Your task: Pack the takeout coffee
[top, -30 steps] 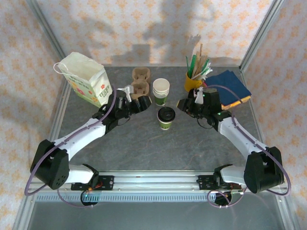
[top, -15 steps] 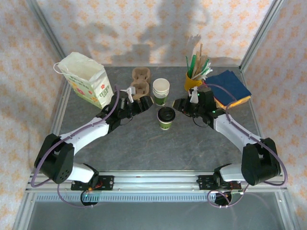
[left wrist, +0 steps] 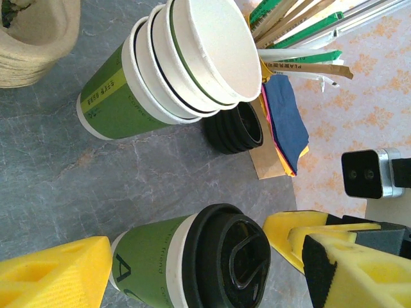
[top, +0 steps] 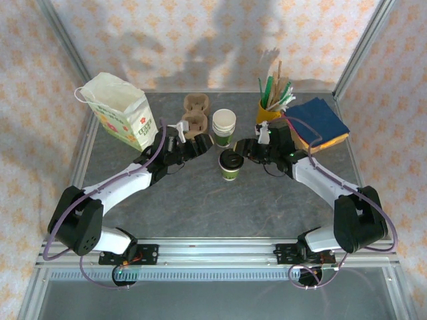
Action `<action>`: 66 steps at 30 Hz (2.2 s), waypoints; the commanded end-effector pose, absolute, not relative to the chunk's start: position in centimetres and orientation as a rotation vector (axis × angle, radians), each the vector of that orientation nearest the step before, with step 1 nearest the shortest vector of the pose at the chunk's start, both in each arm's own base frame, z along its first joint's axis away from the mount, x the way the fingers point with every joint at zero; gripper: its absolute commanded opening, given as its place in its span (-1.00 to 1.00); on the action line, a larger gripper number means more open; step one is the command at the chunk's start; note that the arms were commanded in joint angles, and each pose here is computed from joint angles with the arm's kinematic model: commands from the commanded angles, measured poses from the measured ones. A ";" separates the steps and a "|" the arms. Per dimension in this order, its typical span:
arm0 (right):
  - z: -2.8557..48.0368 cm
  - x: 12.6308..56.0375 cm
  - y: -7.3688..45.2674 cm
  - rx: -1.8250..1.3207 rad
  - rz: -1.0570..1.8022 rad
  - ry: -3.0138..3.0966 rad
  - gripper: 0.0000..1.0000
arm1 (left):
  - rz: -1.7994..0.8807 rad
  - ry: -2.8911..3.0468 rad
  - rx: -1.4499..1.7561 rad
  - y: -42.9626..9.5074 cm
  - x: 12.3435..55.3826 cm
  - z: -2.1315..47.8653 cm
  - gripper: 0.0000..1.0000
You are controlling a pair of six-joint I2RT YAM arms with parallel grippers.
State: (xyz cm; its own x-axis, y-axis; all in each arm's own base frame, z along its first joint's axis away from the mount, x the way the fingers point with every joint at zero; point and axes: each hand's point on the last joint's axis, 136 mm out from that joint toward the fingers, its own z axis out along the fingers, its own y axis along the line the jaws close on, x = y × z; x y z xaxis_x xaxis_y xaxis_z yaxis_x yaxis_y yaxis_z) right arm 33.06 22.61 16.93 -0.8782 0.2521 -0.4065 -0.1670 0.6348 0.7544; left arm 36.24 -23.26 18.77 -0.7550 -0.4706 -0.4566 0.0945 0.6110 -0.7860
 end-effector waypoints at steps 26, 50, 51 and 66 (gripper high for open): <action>19.0 33.3 19.9 0.107 1.064 2.308 0.17 | -1.140 2.281 -0.150 -26.2 35.3 17.6 0.58; 15.1 32.2 20.9 0.110 1.153 2.379 0.13 | -1.152 2.437 -0.079 -29.1 34.7 14.1 0.37; 15.0 32.1 20.9 0.108 1.153 2.382 0.12 | -1.146 2.443 -0.083 -29.1 34.7 13.9 0.37; 13.5 32.1 21.0 0.122 1.127 2.428 0.09 | -1.079 2.530 -0.117 -28.2 33.9 11.7 0.30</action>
